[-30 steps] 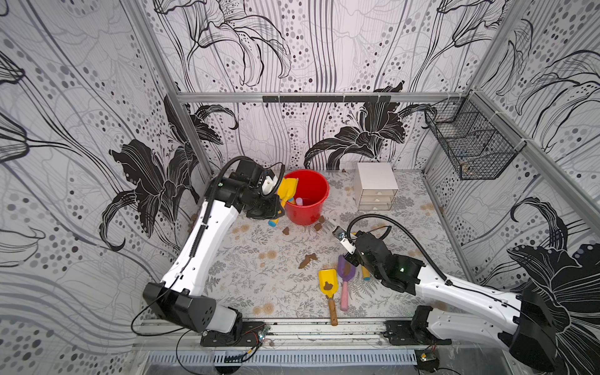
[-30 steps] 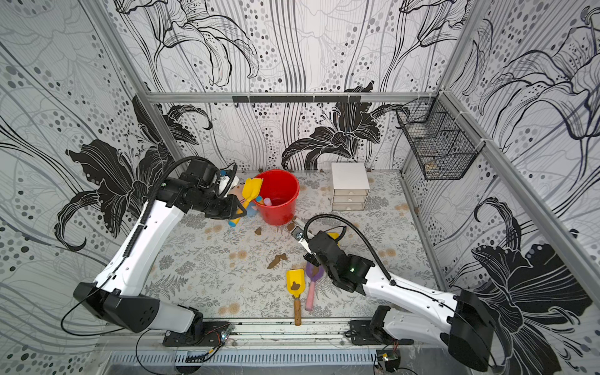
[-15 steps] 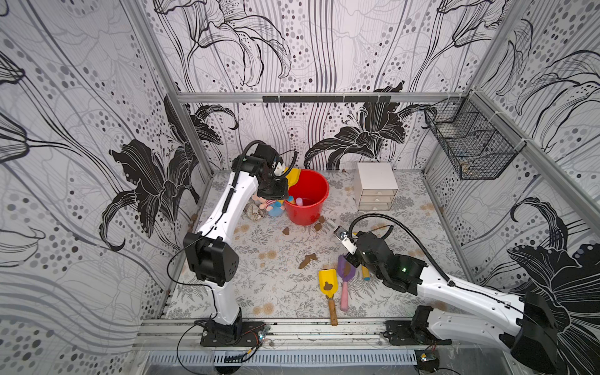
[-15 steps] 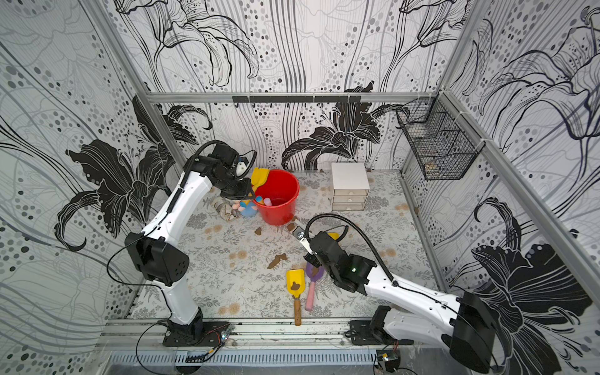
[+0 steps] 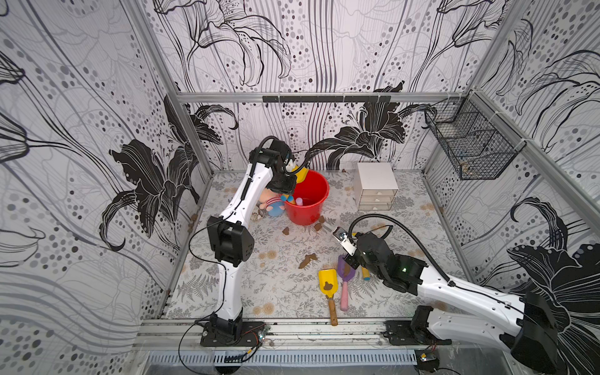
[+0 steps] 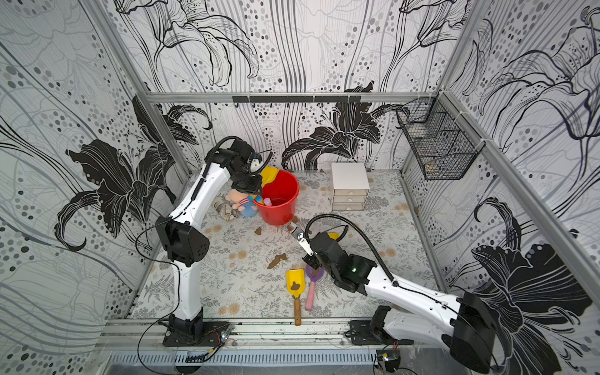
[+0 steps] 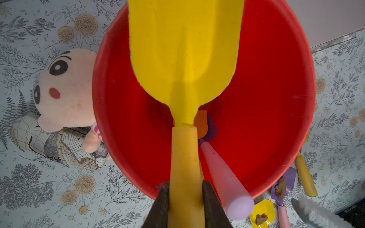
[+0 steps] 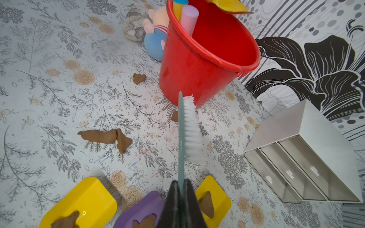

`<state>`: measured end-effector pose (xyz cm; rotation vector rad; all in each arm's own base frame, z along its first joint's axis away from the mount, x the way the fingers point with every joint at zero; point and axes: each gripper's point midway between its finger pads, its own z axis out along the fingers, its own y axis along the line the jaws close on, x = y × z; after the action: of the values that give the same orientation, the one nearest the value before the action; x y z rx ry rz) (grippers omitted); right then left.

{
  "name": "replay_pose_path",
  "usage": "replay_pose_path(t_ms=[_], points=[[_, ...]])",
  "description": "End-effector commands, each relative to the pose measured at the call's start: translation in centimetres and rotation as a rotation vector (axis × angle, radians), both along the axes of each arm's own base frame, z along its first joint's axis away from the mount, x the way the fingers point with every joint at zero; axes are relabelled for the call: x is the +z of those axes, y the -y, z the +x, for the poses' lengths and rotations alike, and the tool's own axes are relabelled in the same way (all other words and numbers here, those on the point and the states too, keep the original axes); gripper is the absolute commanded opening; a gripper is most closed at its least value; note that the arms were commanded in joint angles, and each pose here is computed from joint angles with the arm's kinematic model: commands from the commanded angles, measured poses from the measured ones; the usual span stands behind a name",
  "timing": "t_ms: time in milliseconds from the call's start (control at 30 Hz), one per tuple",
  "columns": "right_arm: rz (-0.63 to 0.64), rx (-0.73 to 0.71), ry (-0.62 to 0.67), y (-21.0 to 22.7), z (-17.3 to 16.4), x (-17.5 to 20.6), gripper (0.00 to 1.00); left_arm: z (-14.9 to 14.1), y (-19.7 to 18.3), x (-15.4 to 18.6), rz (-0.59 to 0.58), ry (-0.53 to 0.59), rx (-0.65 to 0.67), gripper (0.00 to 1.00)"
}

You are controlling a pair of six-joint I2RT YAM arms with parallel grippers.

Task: Brush the soil off the hand trowel and place it into the bucket
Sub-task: Place the hand trowel in the bucket.

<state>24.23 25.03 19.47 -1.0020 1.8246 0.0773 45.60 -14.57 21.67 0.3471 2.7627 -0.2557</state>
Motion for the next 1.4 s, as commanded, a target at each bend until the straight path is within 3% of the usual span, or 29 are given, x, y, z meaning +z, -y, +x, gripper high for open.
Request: replay_pose_path(t_ms=[0, 800, 1367], points=[[0.028, -0.012, -0.011, 0.4, -0.2, -0.3, 0.00, 0.2, -1.1, 0.1, 0.081, 0.012, -0.018, 0.13], [0.018, -0.032, -0.028, 0.7, -0.1, -1.5, 0.00, 0.8, -0.5, -3.1, 0.121, -0.045, -0.088, 0.27], [0.007, -0.032, -0.042, 0.2, 0.1, -2.4, 0.00, -0.6, 0.2, 0.0, 0.089, 0.004, -0.097, 0.28]])
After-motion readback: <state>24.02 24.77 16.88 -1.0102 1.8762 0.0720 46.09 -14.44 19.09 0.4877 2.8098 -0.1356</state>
